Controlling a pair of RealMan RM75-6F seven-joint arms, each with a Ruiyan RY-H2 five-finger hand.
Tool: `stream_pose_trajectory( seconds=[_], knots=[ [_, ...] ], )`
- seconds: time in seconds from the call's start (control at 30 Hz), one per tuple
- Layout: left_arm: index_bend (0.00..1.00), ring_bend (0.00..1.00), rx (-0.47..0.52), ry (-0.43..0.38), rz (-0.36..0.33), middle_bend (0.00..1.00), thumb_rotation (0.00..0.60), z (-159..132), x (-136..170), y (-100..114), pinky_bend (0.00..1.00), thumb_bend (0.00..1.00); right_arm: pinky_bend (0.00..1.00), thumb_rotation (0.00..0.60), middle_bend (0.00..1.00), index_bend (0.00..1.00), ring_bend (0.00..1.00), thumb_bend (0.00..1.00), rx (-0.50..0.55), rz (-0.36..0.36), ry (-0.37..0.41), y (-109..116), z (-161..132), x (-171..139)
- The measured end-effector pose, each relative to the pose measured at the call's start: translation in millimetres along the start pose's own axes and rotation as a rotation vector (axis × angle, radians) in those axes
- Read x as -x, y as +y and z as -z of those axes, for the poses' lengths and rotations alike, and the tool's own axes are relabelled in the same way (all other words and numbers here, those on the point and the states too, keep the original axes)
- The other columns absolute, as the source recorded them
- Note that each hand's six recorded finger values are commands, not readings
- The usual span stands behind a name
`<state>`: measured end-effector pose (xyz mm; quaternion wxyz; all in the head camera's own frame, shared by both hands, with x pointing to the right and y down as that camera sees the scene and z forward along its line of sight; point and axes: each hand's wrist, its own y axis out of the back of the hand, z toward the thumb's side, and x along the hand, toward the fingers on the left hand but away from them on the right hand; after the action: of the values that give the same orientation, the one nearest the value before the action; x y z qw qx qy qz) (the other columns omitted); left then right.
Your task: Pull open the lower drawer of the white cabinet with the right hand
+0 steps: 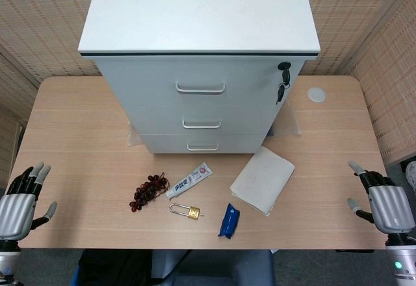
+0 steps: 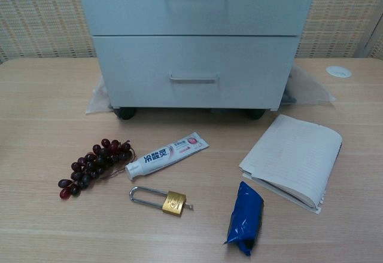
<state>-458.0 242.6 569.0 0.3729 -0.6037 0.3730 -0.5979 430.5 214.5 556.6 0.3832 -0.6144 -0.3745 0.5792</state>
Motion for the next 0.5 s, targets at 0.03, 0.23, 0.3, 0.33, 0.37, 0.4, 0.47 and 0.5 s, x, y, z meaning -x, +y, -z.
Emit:
stream_pose_trajectory(
  seconds=[0.03,0.23,0.3,0.33,0.37,0.4,0.47,0.5],
  knots=[
    [0.06,0.06,0.002,-0.002,-0.005,0.01,0.600,-0.6,-0.1,0.4,0.14,0.33,0.37,0.600,0.31,0.15,0.28,0.22,0.001,0.001,0.002,0.4,-0.5,0.0],
    [0.06,0.06,0.001,-0.001,-0.008,0.01,0.600,-0.7,-0.3,0.4,0.14,0.33,0.37,0.600,0.32,0.15,0.28,0.22,0.002,0.003,0.020,3.3,-4.7,0.0],
    [0.06,0.06,0.000,-0.005,-0.007,0.01,0.600,-1.5,-0.1,0.2,0.14,0.33,0.37,0.600,0.32,0.15,0.28,0.22,0.001,0.005,0.033,5.0,-7.3,0.1],
    [0.06,0.06,0.000,-0.009,-0.007,0.01,0.600,-2.3,0.2,0.2,0.14,0.33,0.37,0.600,0.32,0.15,0.28,0.22,0.000,0.007,0.041,6.2,-9.1,0.2],
    [0.06,0.06,0.001,-0.010,-0.007,0.01,0.600,-2.5,0.3,0.3,0.14,0.33,0.37,0.600,0.32,0.15,0.28,0.22,-0.002,0.010,0.053,8.2,-11.9,0.3],
    [0.06,0.06,0.001,-0.011,-0.007,0.01,0.600,-2.7,0.1,0.4,0.14,0.33,0.37,0.600,0.33,0.15,0.28,0.22,-0.005,0.014,0.061,10.0,-13.8,0.6],
    [0.06,0.06,0.001,-0.012,-0.009,0.01,0.600,-2.9,-0.8,1.0,0.14,0.33,0.37,0.600,0.35,0.15,0.32,0.22,-0.013,0.027,0.080,14.4,-18.6,2.6],
    [0.06,0.06,0.000,-0.014,-0.010,0.01,0.600,-3.1,-1.4,1.5,0.14,0.33,0.38,0.600,0.37,0.15,0.36,0.22,-0.016,0.034,0.089,16.5,-21.1,4.4]
  ],
)
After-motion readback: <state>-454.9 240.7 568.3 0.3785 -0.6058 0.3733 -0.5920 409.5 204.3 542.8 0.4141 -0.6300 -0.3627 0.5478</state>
